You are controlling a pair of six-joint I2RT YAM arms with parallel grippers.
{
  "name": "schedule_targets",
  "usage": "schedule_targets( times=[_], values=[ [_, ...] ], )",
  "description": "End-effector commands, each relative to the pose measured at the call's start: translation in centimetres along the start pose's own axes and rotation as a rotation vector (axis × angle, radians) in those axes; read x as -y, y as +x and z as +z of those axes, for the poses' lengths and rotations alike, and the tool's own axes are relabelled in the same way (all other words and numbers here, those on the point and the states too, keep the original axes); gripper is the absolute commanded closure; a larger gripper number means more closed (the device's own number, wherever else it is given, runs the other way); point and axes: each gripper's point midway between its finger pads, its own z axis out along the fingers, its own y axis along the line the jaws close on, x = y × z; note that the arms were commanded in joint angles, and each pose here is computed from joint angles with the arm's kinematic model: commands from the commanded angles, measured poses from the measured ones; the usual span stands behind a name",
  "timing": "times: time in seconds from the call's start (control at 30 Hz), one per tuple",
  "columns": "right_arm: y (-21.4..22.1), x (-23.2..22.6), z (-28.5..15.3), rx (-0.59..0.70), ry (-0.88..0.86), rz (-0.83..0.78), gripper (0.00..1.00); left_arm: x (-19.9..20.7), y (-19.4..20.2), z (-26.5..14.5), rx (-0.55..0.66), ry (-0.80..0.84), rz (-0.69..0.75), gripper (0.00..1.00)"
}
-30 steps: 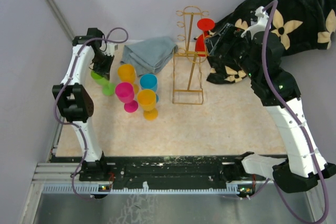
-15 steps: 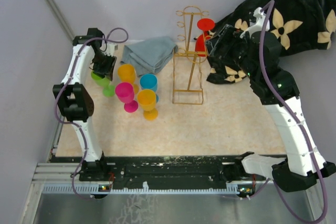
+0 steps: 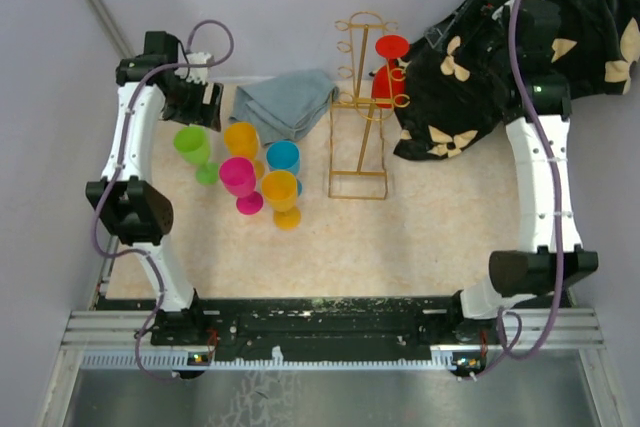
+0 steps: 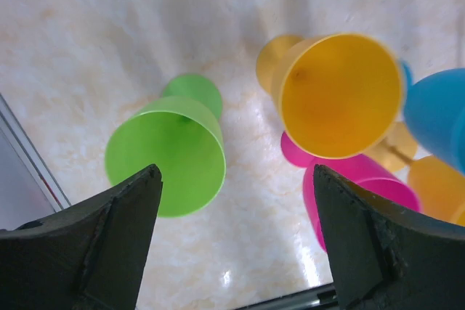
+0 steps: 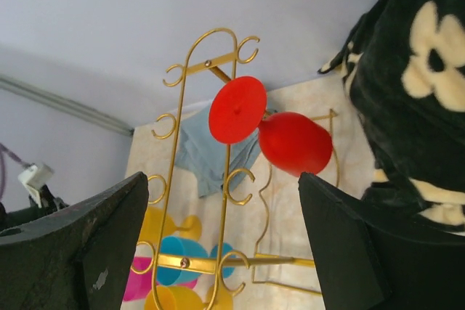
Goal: Take the wine glass off the wine glass rack
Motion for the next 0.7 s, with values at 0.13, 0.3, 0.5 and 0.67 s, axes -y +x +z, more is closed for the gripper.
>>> schedule_targets(
  times=[0.13, 0.3, 0.5, 0.67],
  values=[
    [1.4, -2.1, 5.6, -0.179, -0.297, 0.207, 0.20, 4.8, -7.7, -12.0, 0.491, 0.135, 0.029, 0.01],
    [2.3, -1.3, 7.4, -0.219, -0.348, 0.302, 0.22, 8.0, -9.3, -16.6, 0.676, 0.276, 0.032, 0.00],
    [3.3, -0.3, 8.9, -0.226, -0.360, 0.380, 0.28, 11.1, -10.0, -18.7, 0.791, 0.379, 0.068, 0.00],
    [4.4, 0.4, 9.7, -0.237, -0.367, 0.438, 0.36, 13.0, -9.8, -19.1, 0.787, 0.449, 0.089, 0.00]
  ],
)
